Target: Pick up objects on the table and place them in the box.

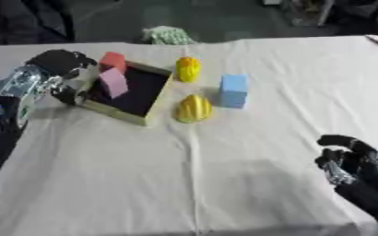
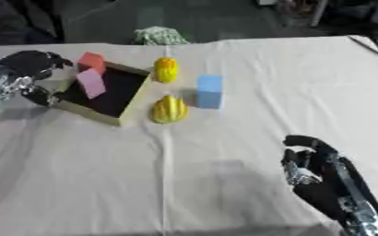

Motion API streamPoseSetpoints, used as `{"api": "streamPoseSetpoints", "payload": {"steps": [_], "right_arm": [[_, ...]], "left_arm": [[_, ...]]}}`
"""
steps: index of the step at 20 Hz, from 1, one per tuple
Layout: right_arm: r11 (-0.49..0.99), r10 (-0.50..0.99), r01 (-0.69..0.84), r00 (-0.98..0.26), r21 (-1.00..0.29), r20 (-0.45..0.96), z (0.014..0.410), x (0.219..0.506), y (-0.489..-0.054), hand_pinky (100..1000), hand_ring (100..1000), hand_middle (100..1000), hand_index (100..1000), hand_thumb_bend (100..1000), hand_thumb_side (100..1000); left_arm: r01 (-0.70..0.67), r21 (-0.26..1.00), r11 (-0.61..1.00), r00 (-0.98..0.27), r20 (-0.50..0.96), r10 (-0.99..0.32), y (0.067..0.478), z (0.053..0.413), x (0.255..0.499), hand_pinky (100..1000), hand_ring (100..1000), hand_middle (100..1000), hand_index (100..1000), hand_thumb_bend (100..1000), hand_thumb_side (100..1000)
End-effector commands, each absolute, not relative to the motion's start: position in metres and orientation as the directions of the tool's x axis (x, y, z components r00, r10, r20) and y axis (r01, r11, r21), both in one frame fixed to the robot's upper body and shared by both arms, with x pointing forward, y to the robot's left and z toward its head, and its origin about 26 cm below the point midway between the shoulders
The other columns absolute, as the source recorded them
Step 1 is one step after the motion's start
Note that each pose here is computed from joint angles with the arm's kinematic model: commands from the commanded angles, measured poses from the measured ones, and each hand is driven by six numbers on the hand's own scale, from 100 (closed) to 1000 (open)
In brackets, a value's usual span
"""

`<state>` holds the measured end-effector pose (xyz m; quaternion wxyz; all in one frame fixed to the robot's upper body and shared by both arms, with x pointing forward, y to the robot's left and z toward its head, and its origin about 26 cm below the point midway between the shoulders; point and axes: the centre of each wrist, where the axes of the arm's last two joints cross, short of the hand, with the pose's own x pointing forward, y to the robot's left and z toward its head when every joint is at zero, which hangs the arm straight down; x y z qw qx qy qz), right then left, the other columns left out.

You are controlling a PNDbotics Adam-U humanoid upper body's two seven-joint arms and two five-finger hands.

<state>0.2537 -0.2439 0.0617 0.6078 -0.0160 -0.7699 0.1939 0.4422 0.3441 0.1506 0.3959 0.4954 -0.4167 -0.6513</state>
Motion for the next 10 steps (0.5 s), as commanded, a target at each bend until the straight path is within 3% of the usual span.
{"api": "streamPoseSetpoints", "payload": {"steps": [1,10], "right_arm": [[0.924,0.26,-0.201,-0.291,-0.324,0.921,0.07,0.255,-0.245,608,594,719,769,100,280],[0.922,0.267,-0.197,-0.296,-0.333,0.917,0.071,0.256,-0.246,609,594,719,769,100,281]], "left_arm": [[0.022,0.945,-0.327,-0.181,-0.318,-0.931,0.353,0.183,0.438,807,772,752,933,274,168],[-0.08,0.985,-0.154,-0.355,-0.172,-0.919,0.326,0.226,0.405,813,756,731,926,208,198]]}}
